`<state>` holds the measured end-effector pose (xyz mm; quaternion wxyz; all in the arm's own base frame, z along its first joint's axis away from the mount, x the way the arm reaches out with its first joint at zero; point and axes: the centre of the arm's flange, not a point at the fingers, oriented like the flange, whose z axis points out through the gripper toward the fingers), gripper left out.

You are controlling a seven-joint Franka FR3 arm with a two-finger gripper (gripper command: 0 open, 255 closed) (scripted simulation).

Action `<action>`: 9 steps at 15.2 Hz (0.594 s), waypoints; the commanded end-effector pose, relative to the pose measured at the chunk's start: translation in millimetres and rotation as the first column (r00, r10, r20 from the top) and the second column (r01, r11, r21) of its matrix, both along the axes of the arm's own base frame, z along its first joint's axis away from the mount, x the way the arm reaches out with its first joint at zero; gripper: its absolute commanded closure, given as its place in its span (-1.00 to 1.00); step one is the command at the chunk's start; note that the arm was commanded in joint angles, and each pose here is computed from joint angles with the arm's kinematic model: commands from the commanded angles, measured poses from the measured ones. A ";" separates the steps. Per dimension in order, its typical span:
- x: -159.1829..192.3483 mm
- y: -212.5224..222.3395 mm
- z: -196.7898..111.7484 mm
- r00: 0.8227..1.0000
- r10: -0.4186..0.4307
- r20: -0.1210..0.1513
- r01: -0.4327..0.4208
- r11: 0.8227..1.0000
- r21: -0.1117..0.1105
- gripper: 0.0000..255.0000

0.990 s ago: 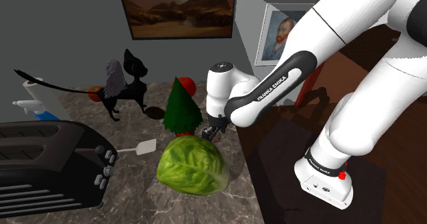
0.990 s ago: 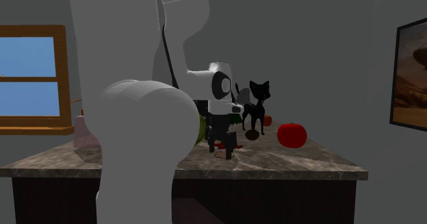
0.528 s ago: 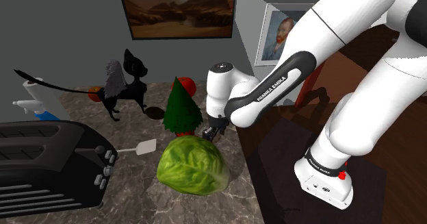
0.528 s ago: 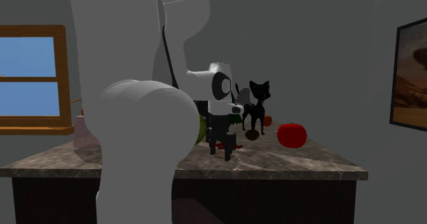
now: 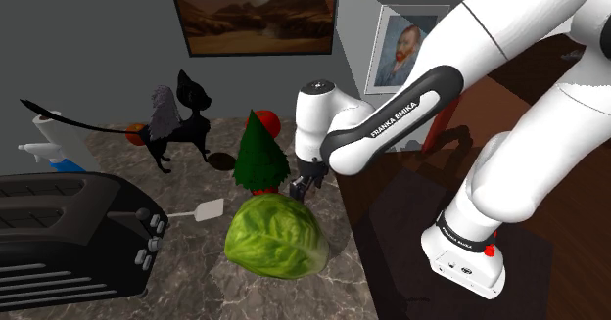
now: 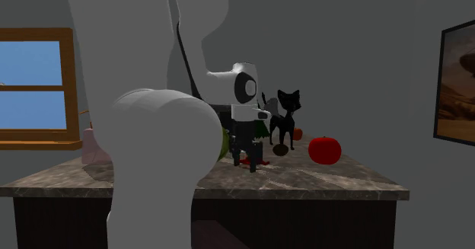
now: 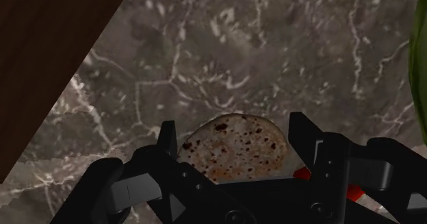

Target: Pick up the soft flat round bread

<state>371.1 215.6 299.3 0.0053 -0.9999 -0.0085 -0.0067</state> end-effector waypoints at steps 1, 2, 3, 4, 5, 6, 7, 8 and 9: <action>0.1 -0.1 10.3 1.000 0.000 -0.001 0.000 1.000 0.000 1.00; 0.1 -0.1 15.6 1.000 0.000 -0.001 0.000 1.000 0.000 1.00; 0.1 -0.1 20.9 1.000 0.000 -0.001 0.000 1.000 0.000 1.00; 0.1 -0.1 26.2 1.000 0.000 -0.001 0.000 1.000 0.000 1.00; 0.1 -0.1 31.5 1.000 0.000 -0.001 0.000 1.000 0.000 1.00; 0.1 -0.1 36.7 1.000 0.000 -0.001 0.000 1.000 0.000 1.00; 0.1 -0.1 42.0 1.000 0.000 -0.001 0.000 1.000 0.000 1.00; 0.1 -0.1 47.3 1.000 0.000 -0.001 0.000 1.000 0.000 1.00; 0.1 -0.1 52.6 1.000 0.000 -0.001 0.000 1.000 0.000 1.00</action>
